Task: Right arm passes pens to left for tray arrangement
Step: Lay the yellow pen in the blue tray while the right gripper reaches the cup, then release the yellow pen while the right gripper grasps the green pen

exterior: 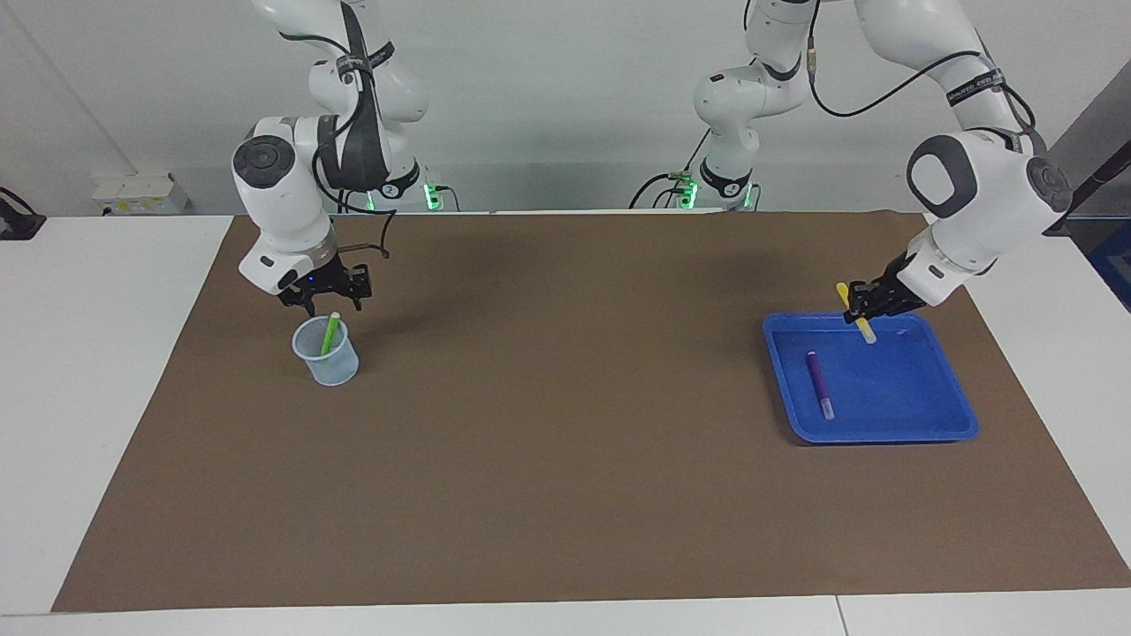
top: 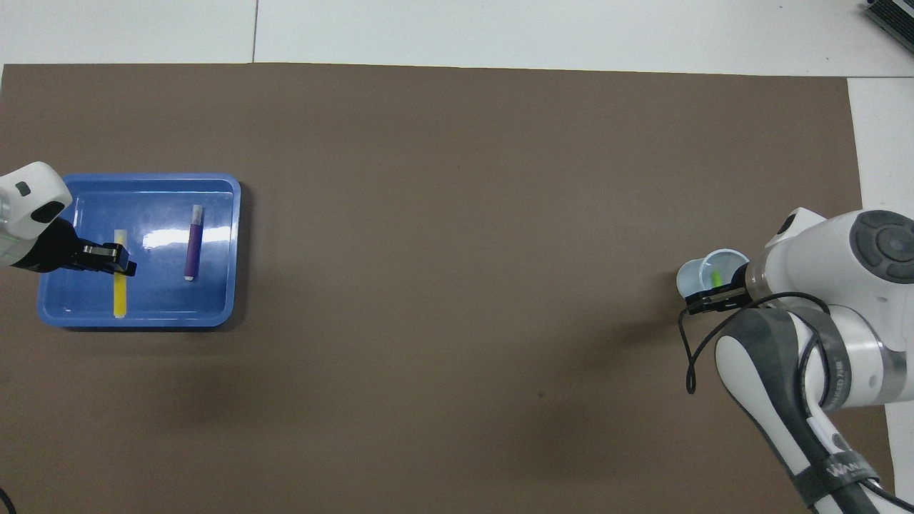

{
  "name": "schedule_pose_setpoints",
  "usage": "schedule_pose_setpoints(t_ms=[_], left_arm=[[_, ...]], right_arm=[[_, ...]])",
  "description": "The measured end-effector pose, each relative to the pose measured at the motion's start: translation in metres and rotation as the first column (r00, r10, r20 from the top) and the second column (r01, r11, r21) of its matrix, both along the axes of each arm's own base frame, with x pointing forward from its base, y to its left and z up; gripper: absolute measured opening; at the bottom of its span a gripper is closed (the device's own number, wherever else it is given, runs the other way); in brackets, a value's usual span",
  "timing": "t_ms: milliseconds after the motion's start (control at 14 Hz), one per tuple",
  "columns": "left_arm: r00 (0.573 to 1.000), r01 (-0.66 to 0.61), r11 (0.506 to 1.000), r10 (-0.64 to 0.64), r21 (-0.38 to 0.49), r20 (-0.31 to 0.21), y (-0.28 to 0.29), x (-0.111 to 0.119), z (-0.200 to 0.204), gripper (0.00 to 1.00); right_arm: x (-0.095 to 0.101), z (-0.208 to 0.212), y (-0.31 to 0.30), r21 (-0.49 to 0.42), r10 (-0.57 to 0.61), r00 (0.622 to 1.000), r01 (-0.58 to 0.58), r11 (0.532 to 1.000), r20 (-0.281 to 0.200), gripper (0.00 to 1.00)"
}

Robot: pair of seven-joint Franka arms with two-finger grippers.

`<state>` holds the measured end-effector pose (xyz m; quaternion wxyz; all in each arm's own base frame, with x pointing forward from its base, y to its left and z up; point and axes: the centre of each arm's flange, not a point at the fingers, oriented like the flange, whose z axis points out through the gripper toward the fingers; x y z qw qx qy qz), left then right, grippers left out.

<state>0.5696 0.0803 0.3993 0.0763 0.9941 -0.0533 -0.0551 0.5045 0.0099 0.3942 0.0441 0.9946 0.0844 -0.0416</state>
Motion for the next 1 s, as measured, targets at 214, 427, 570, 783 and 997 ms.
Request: schedule_pose_setpoints(t_ms=[214, 427, 570, 783, 997], left_arm=[[1.000, -0.005, 1.000, 0.005, 0.008, 0.012, 0.012, 0.008, -0.024, 0.18], [1.000, -0.013, 1.000, 0.013, 0.013, 0.028, 0.016, 0.016, -0.047, 0.18], [0.999, -0.021, 1.000, 0.020, 0.016, 0.038, 0.020, 0.020, -0.060, 0.18], [0.998, -0.037, 0.999, 0.036, 0.020, 0.047, 0.029, 0.022, -0.074, 0.18], [0.997, -0.043, 0.999, 0.041, 0.027, 0.070, 0.029, 0.022, -0.089, 0.18]], right_arm=[[-0.001, -0.003, -0.001, 0.001, -0.002, 1.000, 0.002, 1.000, 0.005, 0.70], [-0.002, -0.006, -0.008, 0.001, -0.014, 1.000, 0.014, 1.000, 0.002, 0.70], [-0.002, -0.008, -0.013, 0.002, -0.021, 1.000, 0.021, 1.000, 0.007, 0.70], [-0.003, -0.010, -0.022, 0.004, -0.017, 1.000, 0.017, 1.000, 0.011, 0.70], [-0.003, -0.011, -0.023, 0.005, -0.019, 1.000, 0.019, 1.000, 0.011, 0.60]])
